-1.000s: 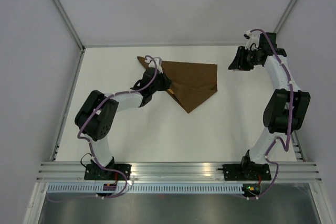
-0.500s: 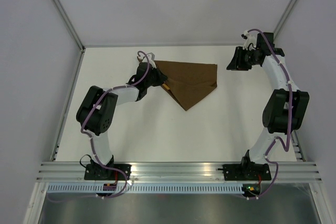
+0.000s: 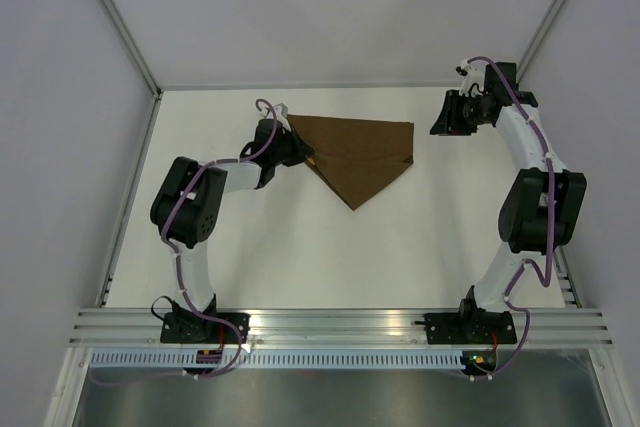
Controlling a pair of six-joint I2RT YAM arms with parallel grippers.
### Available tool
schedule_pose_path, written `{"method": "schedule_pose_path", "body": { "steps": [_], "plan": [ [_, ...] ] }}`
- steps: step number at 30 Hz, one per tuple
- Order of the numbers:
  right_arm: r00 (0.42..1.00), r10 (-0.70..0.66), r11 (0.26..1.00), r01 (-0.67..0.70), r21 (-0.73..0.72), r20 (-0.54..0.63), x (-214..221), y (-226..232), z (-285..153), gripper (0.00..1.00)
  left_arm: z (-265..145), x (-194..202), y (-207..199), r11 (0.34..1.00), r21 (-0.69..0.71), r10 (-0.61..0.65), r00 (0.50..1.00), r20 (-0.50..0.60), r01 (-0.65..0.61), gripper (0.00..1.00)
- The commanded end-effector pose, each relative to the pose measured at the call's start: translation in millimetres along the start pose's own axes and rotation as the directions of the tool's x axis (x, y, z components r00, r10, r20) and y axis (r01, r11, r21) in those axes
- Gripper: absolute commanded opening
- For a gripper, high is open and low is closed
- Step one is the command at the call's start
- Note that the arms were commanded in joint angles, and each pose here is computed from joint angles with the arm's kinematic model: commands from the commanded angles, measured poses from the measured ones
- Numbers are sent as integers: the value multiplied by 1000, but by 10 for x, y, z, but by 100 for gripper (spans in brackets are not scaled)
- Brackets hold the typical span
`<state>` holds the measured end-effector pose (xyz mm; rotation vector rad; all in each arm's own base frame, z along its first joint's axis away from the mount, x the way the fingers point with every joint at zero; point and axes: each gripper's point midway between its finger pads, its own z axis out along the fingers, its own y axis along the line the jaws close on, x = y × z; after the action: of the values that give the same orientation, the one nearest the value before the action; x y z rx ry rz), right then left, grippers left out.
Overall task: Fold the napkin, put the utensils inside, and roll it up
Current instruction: Fold the napkin
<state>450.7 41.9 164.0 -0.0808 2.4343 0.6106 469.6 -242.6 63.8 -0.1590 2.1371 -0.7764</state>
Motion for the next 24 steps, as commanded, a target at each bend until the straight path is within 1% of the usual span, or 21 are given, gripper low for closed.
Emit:
{"method": "schedule_pose_path", "body": {
  "steps": [1, 4, 5, 8, 10, 13, 15, 16, 17, 18, 20, 21, 22, 23, 24],
  "plan": [
    [1000, -11, 1000, 11, 11, 16, -85, 8, 1, 38, 53, -159, -116, 997, 62, -48, 999, 6, 47, 14],
    [999, -39, 999, 38, 13, 15, -84, 1, -2, 38, 34, -221, -91, 997, 55, -52, 998, 20, 51, 32],
    [999, -38, 999, 37, 13, 15, -85, -2, -5, 39, 23, -255, -84, 997, 54, -55, 998, 28, 54, 42],
    [999, -41, 999, 41, 10, 14, -80, 9, -8, 39, -65, -486, -59, 996, 55, -68, 995, 76, 64, 52],
    [999, -42, 999, 42, 5, 11, -74, 27, -3, 39, -157, -679, -31, 996, 54, -75, 991, 114, 69, 54],
    [999, -49, 999, 49, -7, 6, -64, 93, 8, 39, -293, -911, 120, 997, -3, -80, 983, 164, 82, 56],
    [998, -60, 998, 60, -14, -4, -40, 169, 41, 39, -332, -1100, 278, 992, -80, -82, 976, 201, 100, 56],
    [998, -64, 998, 64, -16, -9, -27, 192, 58, 39, -316, -1046, 395, 987, -124, -79, 982, 172, 101, 56],
    [997, -81, 997, 80, -14, -12, -22, 247, 85, 39, -302, -1080, 463, 984, -149, -74, 982, 172, 100, 56],
    [996, -86, 996, 86, -13, -18, -5, 267, 113, 39, -301, -1222, 488, 981, -165, -73, 979, 189, 105, 56],
    [995, -96, 995, 96, -15, -30, 25, 319, 157, 39, -231, -1179, 664, 970, -217, -77, 985, 155, 110, 56],
    [995, -95, 995, 95, -13, -27, 16, 308, 162, 39, -205, -1294, 688, 969, -218, -81, 982, 169, 117, 56],
    [994, -101, 995, 101, -15, -31, 24, 333, 176, 38, -175, -1319, 733, 967, -223, -85, 982, 168, 122, 56],
    [992, -120, 993, 119, -28, -45, 65, 437, 236, 38, -86, -1228, 841, 962, -237, -107, 985, 134, 137, 56],
    [991, -124, 992, 122, -30, -50, 72, 452, 248, 38, -67, -1370, 855, 961, -236, -110, 982, 154, 145, 56]
  ]
}}
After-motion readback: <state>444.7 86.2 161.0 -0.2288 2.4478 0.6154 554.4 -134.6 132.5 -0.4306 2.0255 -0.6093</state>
